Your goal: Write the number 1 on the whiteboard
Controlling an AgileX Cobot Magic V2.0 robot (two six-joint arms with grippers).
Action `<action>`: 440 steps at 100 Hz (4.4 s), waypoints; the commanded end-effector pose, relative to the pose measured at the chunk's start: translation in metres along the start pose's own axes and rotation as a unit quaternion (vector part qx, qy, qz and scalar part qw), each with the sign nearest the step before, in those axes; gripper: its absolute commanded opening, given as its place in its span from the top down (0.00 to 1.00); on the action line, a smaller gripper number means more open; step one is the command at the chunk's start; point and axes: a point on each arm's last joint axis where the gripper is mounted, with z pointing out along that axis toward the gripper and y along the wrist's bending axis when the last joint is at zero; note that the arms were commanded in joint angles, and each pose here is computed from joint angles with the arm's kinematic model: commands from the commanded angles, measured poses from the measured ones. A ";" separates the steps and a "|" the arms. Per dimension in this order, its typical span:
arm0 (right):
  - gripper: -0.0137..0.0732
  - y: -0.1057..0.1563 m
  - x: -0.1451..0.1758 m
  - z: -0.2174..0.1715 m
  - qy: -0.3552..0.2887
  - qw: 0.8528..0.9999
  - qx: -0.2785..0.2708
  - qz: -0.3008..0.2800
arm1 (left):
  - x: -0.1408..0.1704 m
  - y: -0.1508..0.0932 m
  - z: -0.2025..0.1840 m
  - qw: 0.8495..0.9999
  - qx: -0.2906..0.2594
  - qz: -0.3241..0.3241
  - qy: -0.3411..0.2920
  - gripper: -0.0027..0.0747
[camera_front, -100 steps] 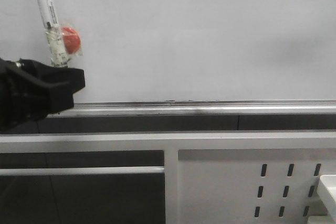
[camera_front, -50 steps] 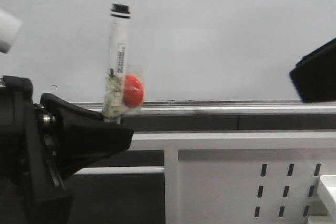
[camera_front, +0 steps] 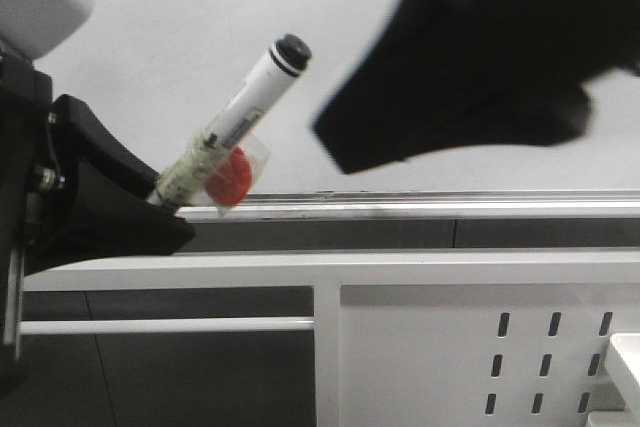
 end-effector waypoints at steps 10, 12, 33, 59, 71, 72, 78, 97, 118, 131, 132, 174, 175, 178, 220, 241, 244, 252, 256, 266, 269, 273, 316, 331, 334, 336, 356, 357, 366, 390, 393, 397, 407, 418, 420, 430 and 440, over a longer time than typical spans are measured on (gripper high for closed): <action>0.37 -0.002 -0.032 0.004 -0.066 0.998 0.006 -0.015 | -0.019 0.002 -0.005 0.999 -0.002 0.028 -0.046 0.99; 0.37 -0.001 -0.033 0.005 -0.066 0.998 0.004 -0.016 | -0.019 0.002 -0.005 0.998 -0.002 0.028 -0.047 0.99; 0.37 0.009 -0.043 0.014 -0.080 0.996 -0.014 -0.028 | -0.025 0.001 -0.006 0.996 0.002 0.031 -0.081 0.99; 0.52 0.010 -0.040 0.019 -0.068 0.997 -0.015 -0.028 | -0.025 0.000 -0.006 0.996 0.002 0.031 -0.084 0.99; 0.76 0.010 -0.040 0.019 -0.066 0.997 -0.016 -0.028 | -0.026 0.000 -0.006 0.996 0.003 0.031 -0.086 0.99; 0.79 0.010 -0.040 0.019 -0.066 0.997 -0.016 -0.028 | -0.026 0.000 -0.006 0.996 0.003 0.031 -0.086 0.99; 0.90 0.010 -0.040 0.019 -0.066 0.997 -0.016 -0.028 | -0.026 0.000 -0.006 0.996 0.003 0.031 -0.088 0.99; 0.93 0.010 -0.039 0.019 -0.062 0.997 -0.015 -0.031 | -0.026 0.000 -0.006 0.996 0.003 0.031 -0.088 0.99; 0.93 0.009 -0.038 0.020 -0.055 0.998 -0.014 -0.024 | -0.032 0.007 -0.022 0.993 -0.023 -0.009 -0.112 0.75; 0.93 0.008 -0.039 0.016 -0.060 0.998 -0.013 -0.022 | -0.036 0.015 -0.045 0.987 -0.056 -0.069 -0.132 0.53; 0.93 0.008 -0.039 0.015 -0.063 0.998 -0.012 -0.022 | -0.036 0.015 -0.046 0.986 -0.058 -0.077 -0.133 0.52; 0.92 -0.014 -0.016 -0.037 -0.180 0.982 0.043 0.046 | -0.021 0.010 -0.104 0.928 -0.102 -0.256 -0.252 0.67; 0.92 -0.013 -0.016 -0.040 -0.184 0.981 0.043 0.046 | -0.021 0.011 -0.106 0.924 -0.106 -0.258 -0.262 0.68; 0.92 -0.015 -0.012 -0.043 -0.189 0.980 0.049 0.049 | -0.017 0.010 -0.108 0.915 -0.113 -0.273 -0.276 0.74; 0.92 -0.035 -0.006 -0.064 -0.282 0.950 0.116 0.068 | 0.042 0.010 -0.118 0.781 -0.253 -0.418 -0.388 0.99; 0.92 -0.047 -0.008 -0.056 -0.290 0.944 0.142 0.074 | 0.043 0.010 -0.119 0.777 -0.257 -0.420 -0.392 0.99; 0.92 -0.047 -0.008 -0.055 -0.293 0.943 0.142 0.074 | 0.043 0.010 -0.119 0.777 -0.257 -0.420 -0.392 0.99; 0.92 -0.049 -0.013 -0.052 -0.291 0.943 0.142 0.074 | 0.043 0.010 -0.119 0.777 -0.257 -0.420 -0.392 0.99; 0.92 -0.050 -0.016 -0.051 -0.286 0.945 0.143 0.070 | 0.043 0.010 -0.119 0.777 -0.257 -0.420 -0.392 0.99; 0.92 -0.053 -0.022 -0.048 -0.283 0.946 0.149 0.049 | 0.043 0.010 -0.119 0.777 -0.257 -0.421 -0.392 0.99; 0.92 -0.053 -0.024 -0.048 -0.283 0.946 0.150 0.048 | 0.043 0.010 -0.119 0.777 -0.257 -0.421 -0.392 0.99; 0.92 -0.055 -0.025 -0.047 -0.283 0.946 0.152 0.048 | 0.043 0.010 -0.119 0.777 -0.257 -0.421 -0.392 0.99; 0.92 -0.073 -0.013 -0.029 -0.223 0.956 0.178 0.068 | 0.043 0.010 -0.119 0.776 -0.258 -0.420 -0.392 0.99; 0.92 -0.076 -0.006 -0.009 -0.187 0.965 0.171 0.074 | 0.043 0.010 -0.119 0.776 -0.258 -0.420 -0.392 0.99; 0.92 -0.076 -0.005 -0.005 -0.179 0.966 0.169 0.076 | 0.043 0.010 -0.119 0.776 -0.258 -0.420 -0.392 0.99; 0.92 -0.077 -0.004 -0.003 -0.174 0.967 0.168 0.076 | 0.043 0.010 -0.119 0.776 -0.258 -0.420 -0.392 0.99; 0.92 -0.079 0.004 0.013 -0.144 0.973 0.162 0.081 | 0.043 0.010 -0.119 0.777 -0.258 -0.420 -0.392 0.99; 0.92 -0.079 0.003 0.013 -0.145 0.973 0.162 0.081 | 0.043 0.010 -0.119 0.777 -0.258 -0.420 -0.392 0.99; 0.92 -0.077 0.003 0.013 -0.146 0.973 0.159 0.083 | 0.043 0.010 -0.119 0.777 -0.258 -0.420 -0.392 0.99; 0.92 -0.026 -0.007 0.002 -0.128 0.989 0.061 0.044 | 0.030 -0.001 -0.116 0.836 -0.217 -0.309 -0.398 0.99; 0.92 -0.019 -0.008 0.001 -0.115 0.991 0.048 0.038 | 0.027 -0.003 -0.115 0.848 -0.207 -0.283 -0.398 0.99; 0.92 -0.012 -0.008 0.000 -0.091 0.995 0.032 0.032 | 0.024 -0.007 -0.114 0.864 -0.192 -0.244 -0.396 0.99; 0.92 -0.005 -0.012 -0.003 -0.042 0.999 0.011 0.022 | 0.016 -0.013 -0.106 0.905 -0.153 -0.170 -0.358 0.92; 0.92 -0.005 -0.025 -0.010 -0.033 0.999 0.008 0.013 | 0.011 -0.018 -0.095 0.942 -0.100 -0.104 -0.303 0.70; 0.92 -0.005 -0.027 -0.011 -0.032 0.999 0.008 0.014 | 0.010 -0.018 -0.094 0.944 -0.094 -0.097 -0.300 0.66; 0.92 -0.007 -0.038 -0.016 -0.028 1.000 0.009 0.010 | 0.003 -0.013 -0.084 0.951 -0.073 -0.091 -0.285 0.57; 0.92 -0.006 -0.049 -0.018 -0.029 0.999 0.006 -0.011 | -0.003 -0.008 -0.073 0.956 -0.056 -0.083 -0.277 0.59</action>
